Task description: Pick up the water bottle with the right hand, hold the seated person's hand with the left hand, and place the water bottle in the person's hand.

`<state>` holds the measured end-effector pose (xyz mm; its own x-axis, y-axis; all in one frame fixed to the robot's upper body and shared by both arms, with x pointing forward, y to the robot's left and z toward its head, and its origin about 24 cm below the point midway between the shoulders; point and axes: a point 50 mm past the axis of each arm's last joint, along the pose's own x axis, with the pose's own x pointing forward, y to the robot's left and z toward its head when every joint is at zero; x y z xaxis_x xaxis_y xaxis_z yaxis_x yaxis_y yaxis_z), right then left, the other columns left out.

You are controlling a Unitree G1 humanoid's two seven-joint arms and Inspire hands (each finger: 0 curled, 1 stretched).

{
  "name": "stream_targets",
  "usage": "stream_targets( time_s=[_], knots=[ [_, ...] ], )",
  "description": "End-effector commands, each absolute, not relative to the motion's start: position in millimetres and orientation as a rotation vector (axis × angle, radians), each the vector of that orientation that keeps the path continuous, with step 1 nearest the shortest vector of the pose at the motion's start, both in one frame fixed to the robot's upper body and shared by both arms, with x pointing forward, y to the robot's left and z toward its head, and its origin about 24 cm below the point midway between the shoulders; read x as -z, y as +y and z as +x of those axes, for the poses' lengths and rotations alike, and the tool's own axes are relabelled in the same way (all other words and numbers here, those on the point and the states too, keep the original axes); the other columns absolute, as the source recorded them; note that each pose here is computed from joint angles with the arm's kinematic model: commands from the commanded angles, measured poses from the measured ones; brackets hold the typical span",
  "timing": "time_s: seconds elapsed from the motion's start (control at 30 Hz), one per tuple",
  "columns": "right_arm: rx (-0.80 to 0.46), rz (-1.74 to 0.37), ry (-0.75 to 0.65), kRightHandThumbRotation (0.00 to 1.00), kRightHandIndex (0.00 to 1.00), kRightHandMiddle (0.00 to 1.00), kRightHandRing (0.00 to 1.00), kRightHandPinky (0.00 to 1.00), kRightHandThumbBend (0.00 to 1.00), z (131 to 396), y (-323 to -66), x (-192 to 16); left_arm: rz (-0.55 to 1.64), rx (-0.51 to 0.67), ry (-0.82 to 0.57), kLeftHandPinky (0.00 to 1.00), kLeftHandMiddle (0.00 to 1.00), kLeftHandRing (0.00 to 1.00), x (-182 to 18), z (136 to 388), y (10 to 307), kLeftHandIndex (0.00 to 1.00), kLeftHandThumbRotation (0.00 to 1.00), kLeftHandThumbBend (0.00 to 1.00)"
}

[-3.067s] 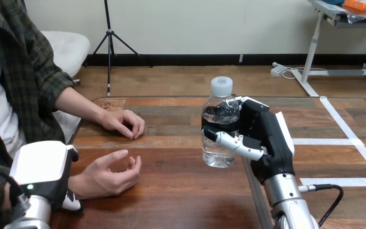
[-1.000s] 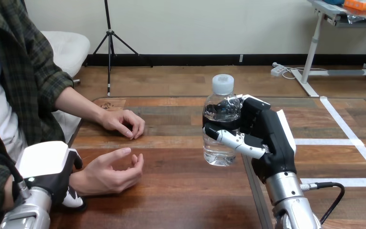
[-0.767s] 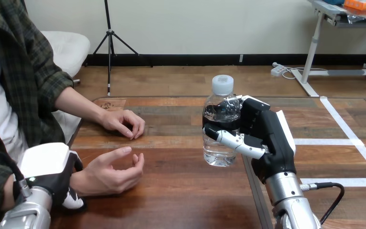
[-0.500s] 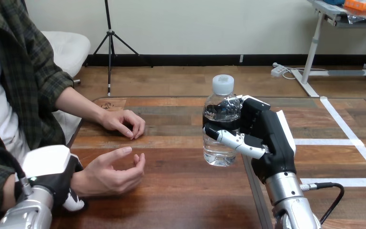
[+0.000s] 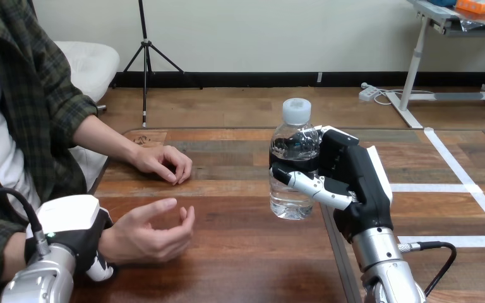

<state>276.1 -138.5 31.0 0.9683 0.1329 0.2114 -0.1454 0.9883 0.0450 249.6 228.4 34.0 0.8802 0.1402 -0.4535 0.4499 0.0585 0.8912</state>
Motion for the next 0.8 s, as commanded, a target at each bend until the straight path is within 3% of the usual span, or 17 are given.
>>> stream_targets(
  time_s=[0.0, 0.77],
  knots=[
    [-0.142, 0.09, -0.352, 0.0, 0.44, 0.44, 0.39, 0.32, 0.29, 287.8, -137.7, -65.1, 1.487, 0.388, 0.561, 0.51, 0.63, 0.58, -9.5, 241.4, 217.0, 0.69, 0.0, 0.8],
    [-0.139, 0.103, -0.347, 0.0, 0.45, 0.44, 0.39, 0.32, 0.29, 288.0, -138.3, -66.0, 1.475, 0.346, 0.404, 0.43, 0.54, 0.49, -9.7, 241.2, 211.9, 0.54, 0.0, 0.81]
  ],
)
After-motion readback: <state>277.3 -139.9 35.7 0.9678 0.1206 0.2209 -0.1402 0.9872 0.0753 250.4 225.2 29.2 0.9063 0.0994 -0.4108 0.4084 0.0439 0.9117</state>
